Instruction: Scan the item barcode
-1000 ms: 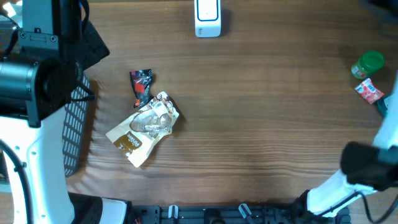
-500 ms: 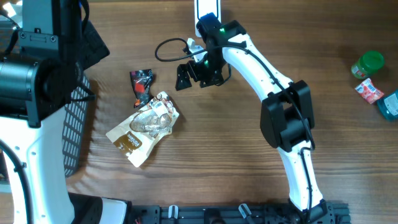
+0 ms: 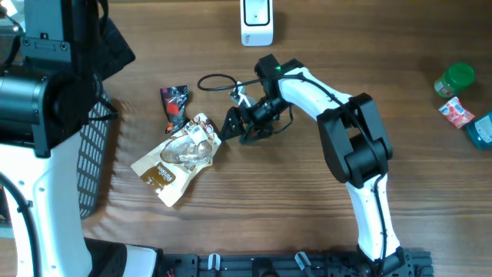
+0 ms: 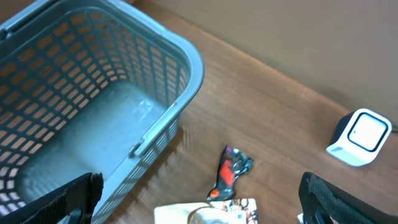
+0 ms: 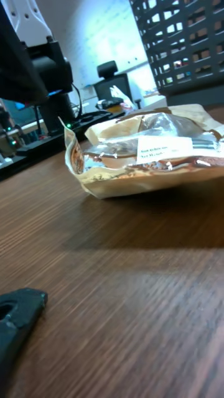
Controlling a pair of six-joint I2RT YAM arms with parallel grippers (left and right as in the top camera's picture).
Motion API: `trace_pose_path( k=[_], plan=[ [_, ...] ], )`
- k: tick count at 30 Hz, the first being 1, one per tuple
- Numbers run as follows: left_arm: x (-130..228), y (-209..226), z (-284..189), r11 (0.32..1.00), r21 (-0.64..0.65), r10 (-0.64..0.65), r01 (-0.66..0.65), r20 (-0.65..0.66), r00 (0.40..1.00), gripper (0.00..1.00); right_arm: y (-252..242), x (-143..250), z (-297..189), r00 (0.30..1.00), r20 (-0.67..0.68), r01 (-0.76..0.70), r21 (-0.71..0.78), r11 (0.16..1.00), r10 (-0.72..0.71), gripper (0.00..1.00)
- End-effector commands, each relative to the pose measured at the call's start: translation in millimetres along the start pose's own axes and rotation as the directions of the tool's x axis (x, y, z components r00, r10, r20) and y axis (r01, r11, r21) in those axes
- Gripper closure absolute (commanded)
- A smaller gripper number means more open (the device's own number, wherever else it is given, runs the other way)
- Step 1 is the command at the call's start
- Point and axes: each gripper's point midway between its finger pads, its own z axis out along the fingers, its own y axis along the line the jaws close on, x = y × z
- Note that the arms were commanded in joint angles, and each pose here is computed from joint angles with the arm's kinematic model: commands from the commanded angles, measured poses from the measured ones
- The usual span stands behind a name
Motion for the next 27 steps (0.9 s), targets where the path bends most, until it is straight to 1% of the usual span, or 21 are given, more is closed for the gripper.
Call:
trace_pose_path(
  k=[1,3,6,8,9,10,11,12,14,17,21,24,27],
  plan=[
    [-3.9,0.9,-2.5,1.0,0.005,-0.022,0.022,0.016,1.0,0.0,7.1,9.7,25.1,0.999,-0.051,-0.005,-0.004,1.0,0.005,0.07],
    [1.2,2.9,-0.4,1.0,-0.01,-0.007,0.007,-0.006,1.0,0.0,12.2,8.1,37.8,0.998,-0.055,-0.006,0.015,1.0,0.007,0.08],
    [17.5,6.2,13.5,0.997,-0.064,0.039,-0.045,-0.086,0.996,0.0,9.2,5.4,54.8,0.997,-0.047,-0.057,0.104,0.993,0.062,0.12],
    [29.0,5.9,26.1,0.992,-0.095,0.068,-0.082,-0.139,0.988,0.0,9.8,4.4,58.0,0.996,-0.042,-0.072,0.114,0.991,0.077,0.18],
    [35.5,5.4,34.4,0.988,-0.112,0.082,-0.102,-0.168,0.982,0.0,9.1,3.9,57.8,0.996,-0.039,-0.069,0.118,0.991,0.075,0.27],
    [43.4,4.9,44.8,0.983,-0.131,0.097,-0.126,-0.202,0.974,0.0,5.1,3.7,57.0,0.996,-0.036,-0.072,0.139,0.988,0.078,0.44],
    [51.2,4.0,54.1,0.978,-0.147,0.112,-0.149,-0.234,0.966,0.0,-1.1,3.0,55.3,0.996,-0.028,-0.075,0.17,0.983,0.081,0.57],
    [60.1,3.3,63.7,0.971,-0.161,0.127,-0.175,-0.268,0.955,0.0,-5.6,2.9,53.5,0.996,-0.023,-0.08,0.192,0.978,0.086,0.66],
    [71.0,2.5,76.1,0.963,-0.178,0.142,-0.202,-0.305,0.942,0.0,-7.1,2.4,52.3,0.996,-0.021,-0.081,0.197,0.977,0.087,0.72],
    [90.8,-2.8,93.2,0.96,-0.166,0.152,-0.224,-0.362,0.92,0.0,-11.1,1.1,51.2,0.996,-0.013,-0.079,0.218,0.973,0.084,0.95],
    [112.4,-6.5,108.8,0.959,-0.153,0.158,-0.24,-0.415,0.896,0.0,-18.3,-0.5,48.4,0.996,-0.002,-0.081,0.254,0.964,0.084,0.95],
    [132.7,-16.7,113.3,0.971,-0.091,0.152,-0.221,-0.481,0.863,0.01,-38.7,-6.7,32.8,0.994,0.04,-0.105,0.325,0.94,0.098,0.95],
    [157.4,-31.5,112.0,0.983,-0.003,0.149,-0.182,-0.566,0.811,0.02,-54.9,-14.9,9.2,0.987,0.093,-0.154,0.322,0.934,0.131,0.95]
  ],
)
